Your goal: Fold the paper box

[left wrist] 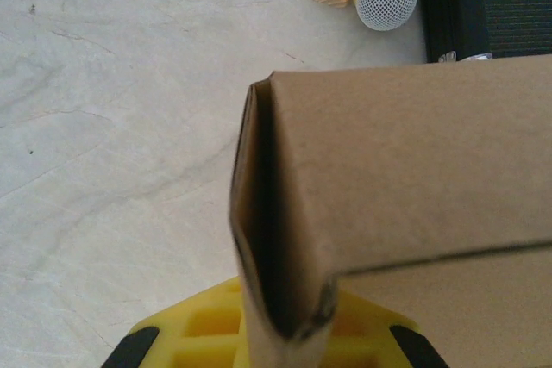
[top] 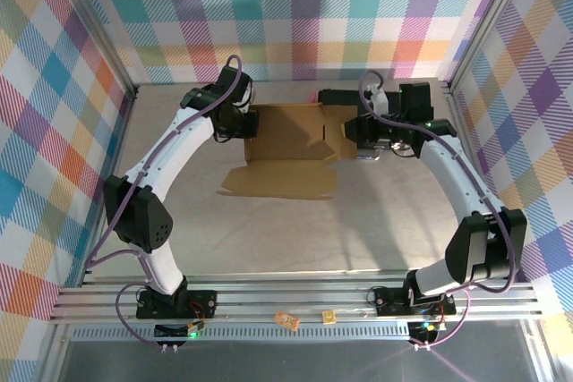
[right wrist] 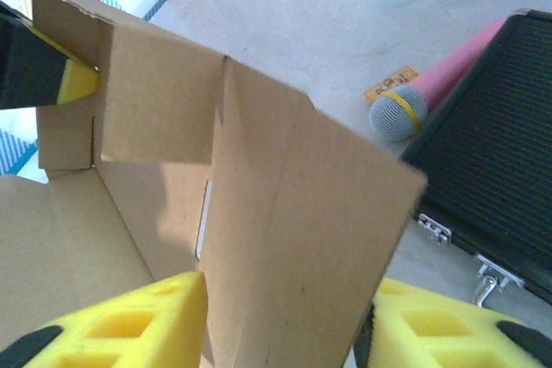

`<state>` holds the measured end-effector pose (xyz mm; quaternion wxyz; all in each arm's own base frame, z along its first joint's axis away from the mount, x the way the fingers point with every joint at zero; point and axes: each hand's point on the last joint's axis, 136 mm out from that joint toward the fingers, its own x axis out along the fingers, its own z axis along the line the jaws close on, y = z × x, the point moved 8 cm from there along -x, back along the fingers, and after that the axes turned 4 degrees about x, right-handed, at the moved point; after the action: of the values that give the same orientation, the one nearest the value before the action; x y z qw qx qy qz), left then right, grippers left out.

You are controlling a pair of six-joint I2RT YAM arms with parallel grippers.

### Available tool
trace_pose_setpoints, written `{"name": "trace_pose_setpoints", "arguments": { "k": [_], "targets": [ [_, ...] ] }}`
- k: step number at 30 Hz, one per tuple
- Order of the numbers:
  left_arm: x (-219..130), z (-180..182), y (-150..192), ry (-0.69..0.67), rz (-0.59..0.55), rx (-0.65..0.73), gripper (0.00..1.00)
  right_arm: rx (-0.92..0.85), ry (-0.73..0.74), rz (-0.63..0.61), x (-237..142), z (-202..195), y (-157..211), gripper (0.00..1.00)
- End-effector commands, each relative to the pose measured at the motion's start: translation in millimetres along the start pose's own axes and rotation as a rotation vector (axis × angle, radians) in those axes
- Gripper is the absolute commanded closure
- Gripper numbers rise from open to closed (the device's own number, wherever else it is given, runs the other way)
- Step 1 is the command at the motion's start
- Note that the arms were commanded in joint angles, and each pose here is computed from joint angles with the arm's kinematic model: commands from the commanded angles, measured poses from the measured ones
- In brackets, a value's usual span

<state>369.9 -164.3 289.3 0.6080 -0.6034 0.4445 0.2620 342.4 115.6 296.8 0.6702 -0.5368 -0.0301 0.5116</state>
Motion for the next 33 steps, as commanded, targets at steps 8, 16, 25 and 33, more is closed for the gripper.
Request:
{"name": "trace_pose_setpoints", "arguments": {
  "k": [8, 16, 25, 33],
  "targets": [
    [-0.7, 0.3, -5.9, 0.019, 0.0, -0.006, 1.0, -0.005, 0.015, 0.063, 13.2, 5.3, 5.7, 0.69],
    [0.9, -0.6, -8.7, 0.023, -0.003, -0.009, 1.0, 0.006, 0.15, 0.103, 24.2, 6.0, 6.3, 0.87],
    [0.1, -1.0, -8.4, 0.028, -0.003, -0.011, 1.0, 0.014, 0.398, 0.144, 36.7, 22.0, 8.9, 1.0],
    [0.5, -1.8, -8.5, 0.036, -0.003, -0.026, 1.0, 0.15, 0.828, 0.177, 43.4, 43.2, 20.9, 1.0]
  ]
}}
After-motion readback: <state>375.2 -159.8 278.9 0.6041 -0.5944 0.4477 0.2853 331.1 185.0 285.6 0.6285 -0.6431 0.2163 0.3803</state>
